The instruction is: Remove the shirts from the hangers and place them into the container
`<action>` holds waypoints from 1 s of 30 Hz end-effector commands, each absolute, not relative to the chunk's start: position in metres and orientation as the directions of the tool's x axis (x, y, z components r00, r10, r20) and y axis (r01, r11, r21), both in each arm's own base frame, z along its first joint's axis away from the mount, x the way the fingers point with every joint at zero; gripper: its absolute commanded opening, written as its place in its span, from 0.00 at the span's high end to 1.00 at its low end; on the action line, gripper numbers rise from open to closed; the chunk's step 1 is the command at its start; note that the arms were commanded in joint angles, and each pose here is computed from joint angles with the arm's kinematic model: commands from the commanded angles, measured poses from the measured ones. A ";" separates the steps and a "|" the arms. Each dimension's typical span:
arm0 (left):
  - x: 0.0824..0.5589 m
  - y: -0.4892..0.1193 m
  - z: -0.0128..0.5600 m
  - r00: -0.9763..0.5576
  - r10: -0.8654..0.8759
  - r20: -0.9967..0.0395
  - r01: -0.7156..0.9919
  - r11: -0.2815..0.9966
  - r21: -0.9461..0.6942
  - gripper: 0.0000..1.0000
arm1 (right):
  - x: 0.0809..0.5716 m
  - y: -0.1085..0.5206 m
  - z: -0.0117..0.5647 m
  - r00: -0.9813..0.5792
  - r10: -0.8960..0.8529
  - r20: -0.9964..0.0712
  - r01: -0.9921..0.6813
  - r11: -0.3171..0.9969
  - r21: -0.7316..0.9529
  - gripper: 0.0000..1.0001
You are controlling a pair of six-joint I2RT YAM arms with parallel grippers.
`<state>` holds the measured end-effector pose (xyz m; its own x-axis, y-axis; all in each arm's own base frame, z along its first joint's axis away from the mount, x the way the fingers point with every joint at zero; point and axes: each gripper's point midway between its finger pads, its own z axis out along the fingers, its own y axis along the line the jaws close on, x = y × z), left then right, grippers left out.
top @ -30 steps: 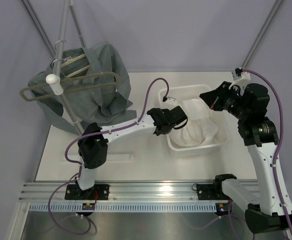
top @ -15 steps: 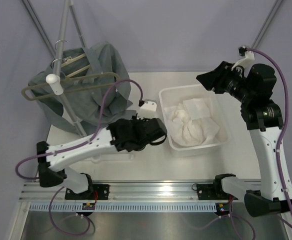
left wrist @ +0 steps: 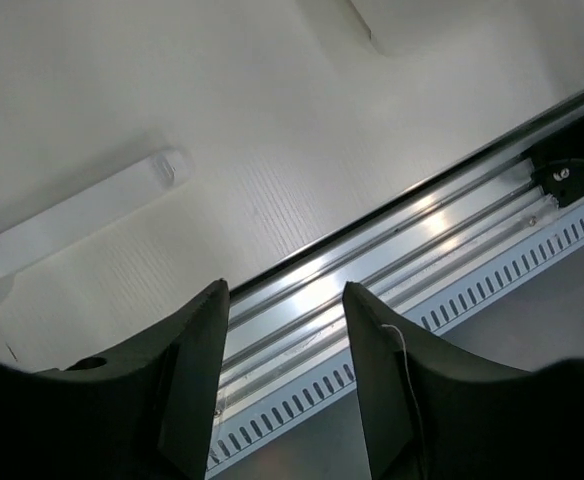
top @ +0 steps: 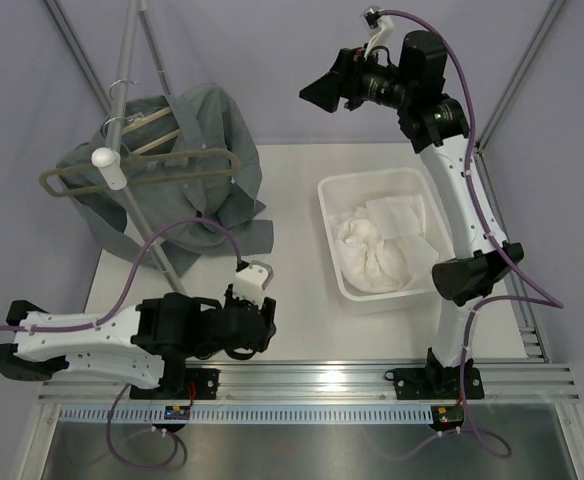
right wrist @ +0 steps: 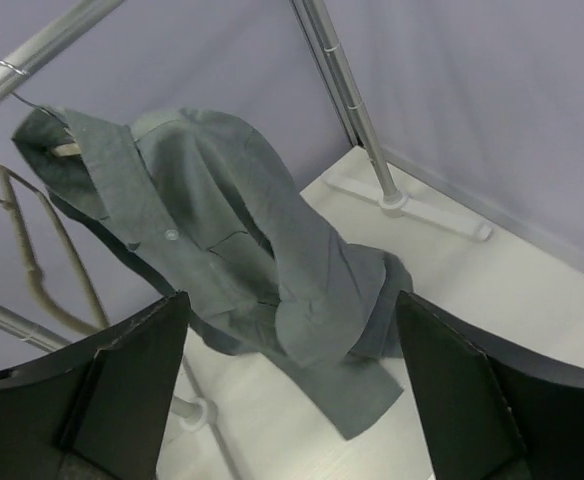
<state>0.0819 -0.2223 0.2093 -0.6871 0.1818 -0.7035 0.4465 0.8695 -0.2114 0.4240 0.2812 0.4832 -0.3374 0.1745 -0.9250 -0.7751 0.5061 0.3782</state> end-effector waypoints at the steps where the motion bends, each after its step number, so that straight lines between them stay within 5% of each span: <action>1: 0.065 -0.238 0.197 -0.732 0.148 -0.665 0.441 0.847 -0.296 0.48 | 0.421 0.303 0.506 -0.228 0.180 -0.957 -0.866 0.413 0.284 0.17; 2: 0.064 -0.238 0.189 -0.736 0.158 -0.658 0.440 0.851 -0.288 0.50 | 0.432 0.314 0.500 -0.219 0.192 -0.957 -0.870 0.405 0.281 0.34; 3: 0.062 -0.239 0.184 -0.744 0.163 -0.649 0.435 0.854 -0.284 0.53 | 0.437 0.319 0.497 -0.236 0.204 -0.950 -0.869 0.393 0.301 0.62; 6: 0.057 -0.249 0.171 -0.752 0.193 -0.630 0.447 0.852 -0.273 0.58 | 0.463 0.340 0.477 -0.266 0.238 -0.934 -0.865 0.368 0.341 1.00; 10: 0.056 -0.254 0.165 -0.748 0.208 -0.630 0.436 0.870 -0.229 0.78 | 0.490 0.375 0.437 -0.324 0.244 -0.914 -0.873 0.295 0.388 1.00; 18: 0.048 -0.253 0.158 -0.767 0.199 -0.610 0.417 0.877 -0.238 0.80 | 0.524 0.428 0.357 -0.351 0.248 -0.903 -0.874 0.258 0.411 1.00; 30: 0.051 -0.243 0.145 -0.768 0.179 -0.615 0.393 0.890 -0.232 0.76 | 0.409 0.469 0.355 -0.348 0.037 -0.937 -0.934 0.078 0.350 1.00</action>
<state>0.0484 -0.2378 0.1422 -0.7700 0.2323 -0.5942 0.4164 0.8886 -0.1922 0.4627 0.4666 0.2725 -0.5162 0.0069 -0.8564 -0.8384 0.2003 0.5069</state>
